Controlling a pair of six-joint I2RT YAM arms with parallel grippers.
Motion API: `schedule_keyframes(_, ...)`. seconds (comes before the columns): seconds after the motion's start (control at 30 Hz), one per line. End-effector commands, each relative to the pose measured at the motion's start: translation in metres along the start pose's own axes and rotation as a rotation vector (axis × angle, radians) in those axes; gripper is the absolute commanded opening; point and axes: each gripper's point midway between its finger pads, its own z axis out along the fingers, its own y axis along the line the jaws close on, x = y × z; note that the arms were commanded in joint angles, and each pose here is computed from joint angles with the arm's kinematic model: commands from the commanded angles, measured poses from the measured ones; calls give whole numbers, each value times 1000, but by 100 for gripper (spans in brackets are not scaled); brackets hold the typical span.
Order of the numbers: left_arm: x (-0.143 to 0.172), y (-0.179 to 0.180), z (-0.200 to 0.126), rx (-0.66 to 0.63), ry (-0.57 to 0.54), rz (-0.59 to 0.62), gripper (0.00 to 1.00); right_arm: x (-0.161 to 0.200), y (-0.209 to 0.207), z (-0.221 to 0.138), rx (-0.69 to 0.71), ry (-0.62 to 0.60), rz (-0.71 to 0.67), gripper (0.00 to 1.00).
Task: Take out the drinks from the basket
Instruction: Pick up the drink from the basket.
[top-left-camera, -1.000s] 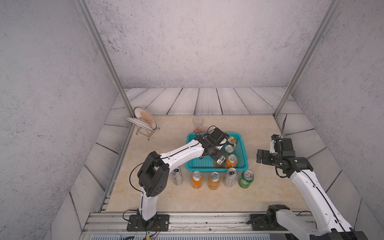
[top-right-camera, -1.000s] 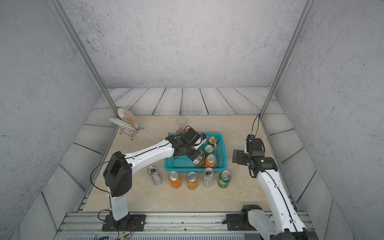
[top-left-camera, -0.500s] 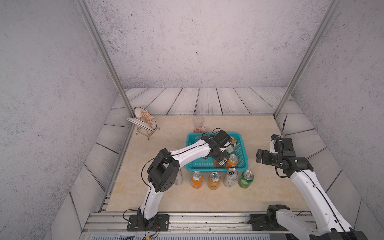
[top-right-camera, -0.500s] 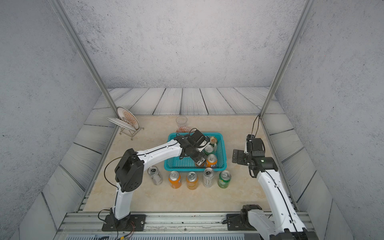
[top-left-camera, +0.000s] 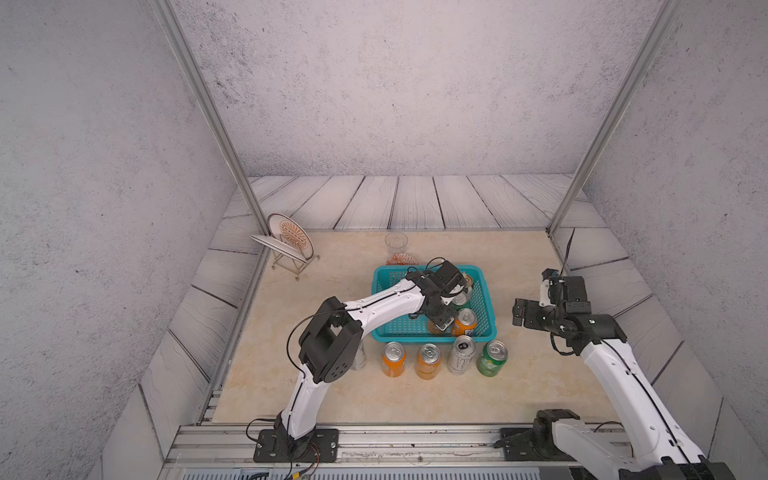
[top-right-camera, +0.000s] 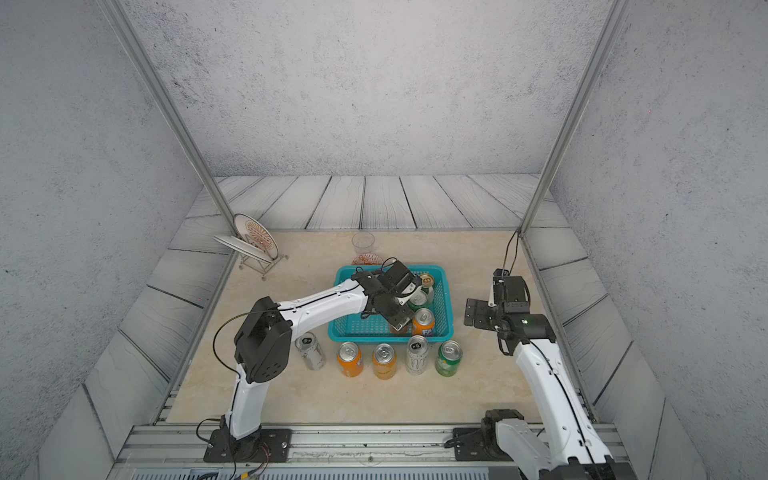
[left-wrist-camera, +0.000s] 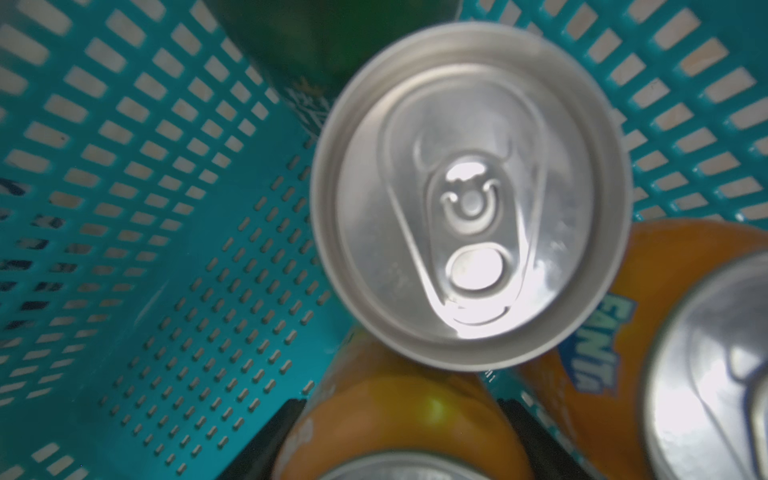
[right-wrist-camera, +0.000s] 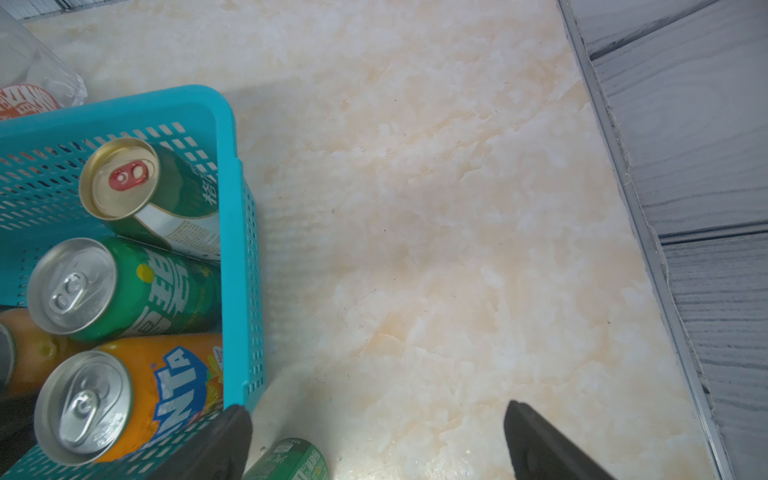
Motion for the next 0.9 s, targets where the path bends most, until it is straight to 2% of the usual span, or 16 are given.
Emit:
schedule_keyframes(0.0,-7,0,-21,-10,-29,0,69,1,0,0,-4,-2,-3,99)
schedule_keyframes(0.3,-15,4,-71,-38,-106,-1,67,2,0,1,-9,0,-5,99)
schedule_keyframes(0.63,-13,8,-152,-86,-226,-14,67,2,1,0,-14,0,-5,99)
schedule_keyframes(0.87,2,5,-210,-116,-319,-20,67,1,1,0,-16,-1,-4,99)
